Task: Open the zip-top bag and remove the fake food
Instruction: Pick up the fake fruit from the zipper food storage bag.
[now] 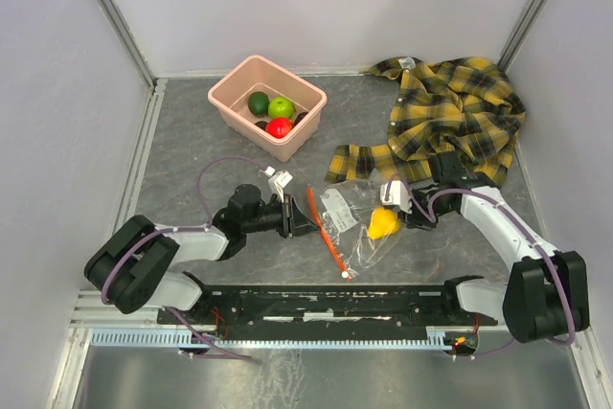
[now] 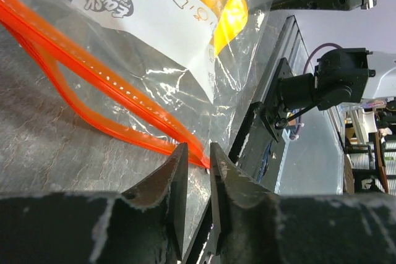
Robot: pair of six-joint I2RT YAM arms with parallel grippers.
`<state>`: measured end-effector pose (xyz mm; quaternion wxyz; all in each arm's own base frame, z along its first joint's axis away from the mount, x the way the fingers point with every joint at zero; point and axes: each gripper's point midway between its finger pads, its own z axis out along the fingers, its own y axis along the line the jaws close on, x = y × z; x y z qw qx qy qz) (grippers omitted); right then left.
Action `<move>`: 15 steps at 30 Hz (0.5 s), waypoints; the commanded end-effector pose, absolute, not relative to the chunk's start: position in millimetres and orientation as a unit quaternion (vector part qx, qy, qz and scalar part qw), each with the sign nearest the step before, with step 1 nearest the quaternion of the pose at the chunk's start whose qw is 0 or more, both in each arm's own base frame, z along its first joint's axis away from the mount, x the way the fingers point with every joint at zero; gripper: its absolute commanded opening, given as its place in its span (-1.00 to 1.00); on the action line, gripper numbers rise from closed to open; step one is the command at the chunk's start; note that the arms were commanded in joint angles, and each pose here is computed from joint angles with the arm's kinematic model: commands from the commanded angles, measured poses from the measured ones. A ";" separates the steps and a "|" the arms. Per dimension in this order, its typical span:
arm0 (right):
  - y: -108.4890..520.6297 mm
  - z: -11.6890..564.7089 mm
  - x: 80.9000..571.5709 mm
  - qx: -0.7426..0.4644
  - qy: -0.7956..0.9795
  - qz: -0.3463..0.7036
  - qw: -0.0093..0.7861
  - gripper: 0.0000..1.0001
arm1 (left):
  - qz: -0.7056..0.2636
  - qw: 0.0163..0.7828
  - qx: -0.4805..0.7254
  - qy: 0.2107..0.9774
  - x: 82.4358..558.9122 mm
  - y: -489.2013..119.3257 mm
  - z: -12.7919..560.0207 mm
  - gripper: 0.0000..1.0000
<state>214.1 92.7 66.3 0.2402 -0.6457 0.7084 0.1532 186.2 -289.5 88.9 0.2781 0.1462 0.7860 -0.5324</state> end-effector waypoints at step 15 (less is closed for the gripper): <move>121.9 114.6 207.1 -0.725 0.575 0.192 0.326 0.40 | -0.419 0.459 0.203 0.757 195.6 -253.3 96.0 -0.12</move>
